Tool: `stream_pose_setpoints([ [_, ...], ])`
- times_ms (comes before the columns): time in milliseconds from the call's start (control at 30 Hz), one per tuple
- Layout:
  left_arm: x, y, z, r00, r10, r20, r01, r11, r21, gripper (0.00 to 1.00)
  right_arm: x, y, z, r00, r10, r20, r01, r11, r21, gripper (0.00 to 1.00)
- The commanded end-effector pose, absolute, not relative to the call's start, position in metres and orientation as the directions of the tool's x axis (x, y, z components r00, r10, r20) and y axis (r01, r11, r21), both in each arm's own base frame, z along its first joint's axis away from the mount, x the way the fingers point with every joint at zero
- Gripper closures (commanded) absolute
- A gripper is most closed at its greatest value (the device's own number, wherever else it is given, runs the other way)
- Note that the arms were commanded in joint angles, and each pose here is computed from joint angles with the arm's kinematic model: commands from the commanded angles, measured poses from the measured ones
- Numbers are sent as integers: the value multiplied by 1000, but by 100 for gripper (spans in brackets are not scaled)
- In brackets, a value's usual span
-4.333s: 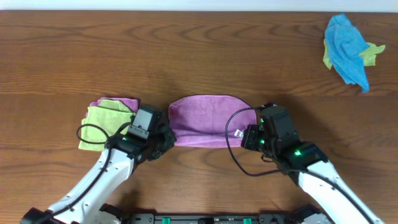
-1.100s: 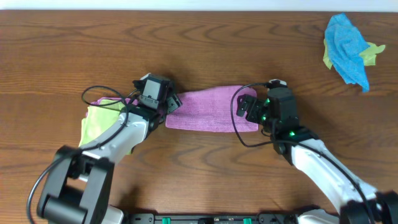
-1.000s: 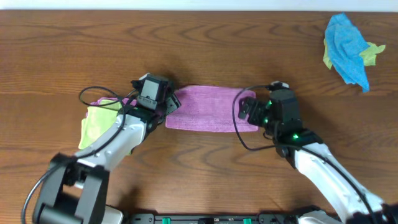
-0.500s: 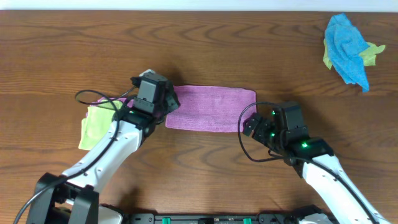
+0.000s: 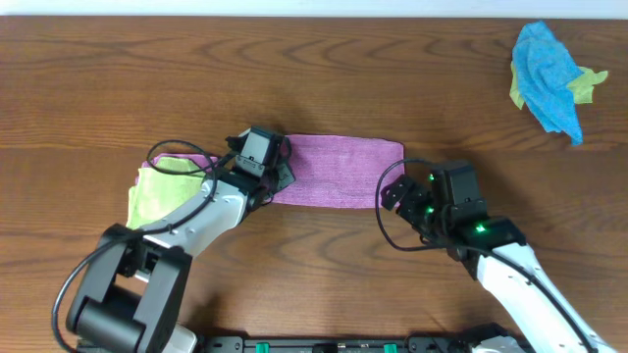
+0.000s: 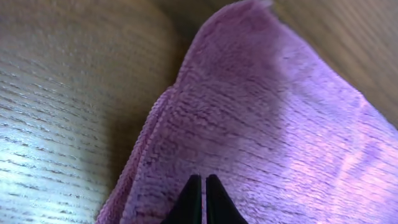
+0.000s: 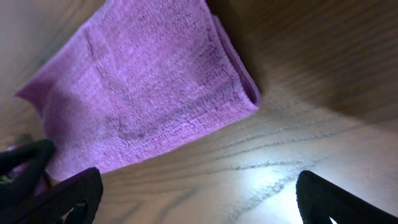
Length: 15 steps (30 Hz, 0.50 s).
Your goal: Fold the cloth
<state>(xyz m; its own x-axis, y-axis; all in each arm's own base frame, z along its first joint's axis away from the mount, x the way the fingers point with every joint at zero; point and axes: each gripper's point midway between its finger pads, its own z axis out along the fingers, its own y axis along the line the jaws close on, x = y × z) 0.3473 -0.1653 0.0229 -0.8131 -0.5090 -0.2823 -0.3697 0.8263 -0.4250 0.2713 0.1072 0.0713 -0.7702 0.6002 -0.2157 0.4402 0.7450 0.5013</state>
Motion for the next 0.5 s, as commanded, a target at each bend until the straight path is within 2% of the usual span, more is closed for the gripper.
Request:
stream_pose_setpoints([
  [0, 351, -168, 21, -812, -513, -278, -375, 824, -425, 94, 267, 102, 52, -752, 635, -179, 498, 724, 477, 1],
  [467, 340, -163, -5, -833, -501, -234, -403, 839, -365, 94, 294, 110, 9, -728, 667, -160, 529, 694, 488, 1],
])
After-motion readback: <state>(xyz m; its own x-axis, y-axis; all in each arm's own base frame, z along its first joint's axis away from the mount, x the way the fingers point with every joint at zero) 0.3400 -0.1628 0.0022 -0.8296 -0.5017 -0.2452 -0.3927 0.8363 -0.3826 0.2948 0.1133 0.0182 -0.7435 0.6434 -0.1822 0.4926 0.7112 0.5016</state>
